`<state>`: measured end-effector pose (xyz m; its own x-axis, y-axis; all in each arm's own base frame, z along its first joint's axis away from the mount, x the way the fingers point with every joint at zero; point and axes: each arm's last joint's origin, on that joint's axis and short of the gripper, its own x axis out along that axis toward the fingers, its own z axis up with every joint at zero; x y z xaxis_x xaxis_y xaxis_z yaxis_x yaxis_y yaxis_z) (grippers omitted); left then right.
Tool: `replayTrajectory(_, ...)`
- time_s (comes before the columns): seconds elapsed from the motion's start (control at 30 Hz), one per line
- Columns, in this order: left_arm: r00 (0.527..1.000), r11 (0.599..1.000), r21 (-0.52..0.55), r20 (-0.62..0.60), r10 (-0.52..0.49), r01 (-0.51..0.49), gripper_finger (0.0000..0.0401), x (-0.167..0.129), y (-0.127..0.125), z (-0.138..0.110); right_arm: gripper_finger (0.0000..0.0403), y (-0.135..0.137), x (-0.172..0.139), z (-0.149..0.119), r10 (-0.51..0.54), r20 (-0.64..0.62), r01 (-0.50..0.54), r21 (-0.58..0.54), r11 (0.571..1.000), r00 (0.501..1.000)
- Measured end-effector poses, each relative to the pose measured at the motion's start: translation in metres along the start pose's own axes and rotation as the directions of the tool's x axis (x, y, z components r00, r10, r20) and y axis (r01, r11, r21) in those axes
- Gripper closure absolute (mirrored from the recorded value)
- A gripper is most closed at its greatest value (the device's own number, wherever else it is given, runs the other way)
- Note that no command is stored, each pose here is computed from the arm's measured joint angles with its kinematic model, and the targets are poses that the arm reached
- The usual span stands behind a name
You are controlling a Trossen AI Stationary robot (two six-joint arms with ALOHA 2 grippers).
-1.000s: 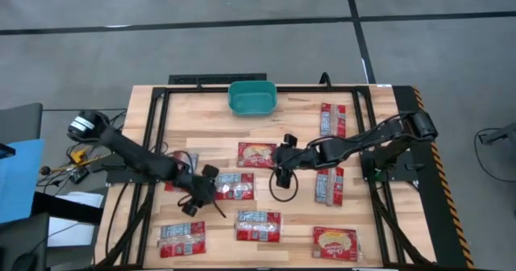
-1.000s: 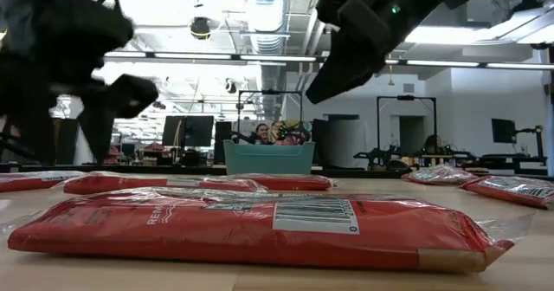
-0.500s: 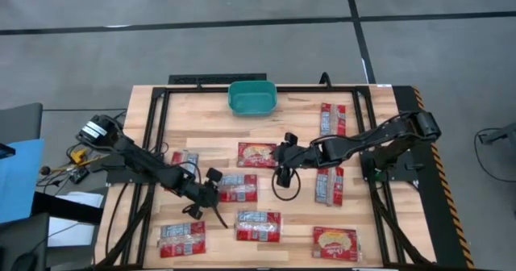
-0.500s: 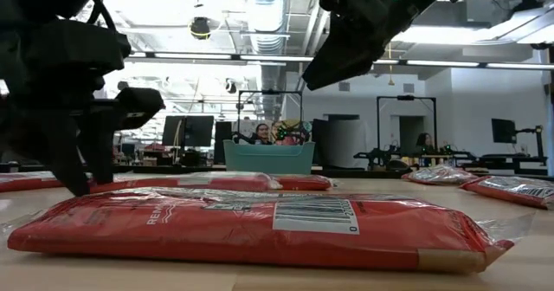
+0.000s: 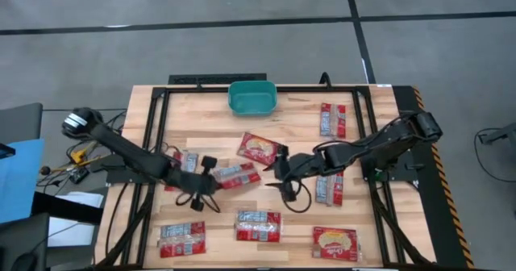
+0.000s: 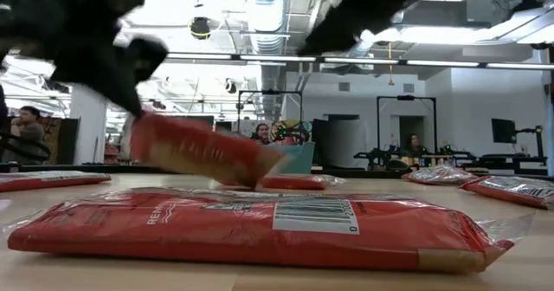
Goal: Sort popcorn bags into baskets
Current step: Put the red popcorn bag into the green basket
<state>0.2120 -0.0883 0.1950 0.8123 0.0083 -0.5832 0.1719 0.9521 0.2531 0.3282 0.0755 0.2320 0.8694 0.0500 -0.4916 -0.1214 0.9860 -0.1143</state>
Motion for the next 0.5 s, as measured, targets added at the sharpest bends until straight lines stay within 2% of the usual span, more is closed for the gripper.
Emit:
replayTrajectory(0.2, 0.978, 0.993, -0.107, 0.197, 0.071, -0.050, 0.0401, -0.041, 0.026, 0.018, 0.0154, 0.003, 0.020, -0.008, -0.052, 0.025, 0.055, -0.094, 0.994, 0.998)
replayTrajectory(0.33, 0.949, 0.982, -0.164, 0.283, 0.136, -0.092, 0.0401, -0.060, 0.036, 0.024, 0.0154, 0.002, 0.027, -0.007, -0.069, 0.068, 0.074, -0.067, 0.995, 0.995)
replayTrajectory(0.5, 0.920, 0.960, -0.222, 0.315, 0.235, -0.169, 0.0401, -0.070, 0.044, 0.026, 0.0154, 0.001, 0.034, -0.009, -0.084, 0.096, 0.085, -0.011, 0.996, 0.992)
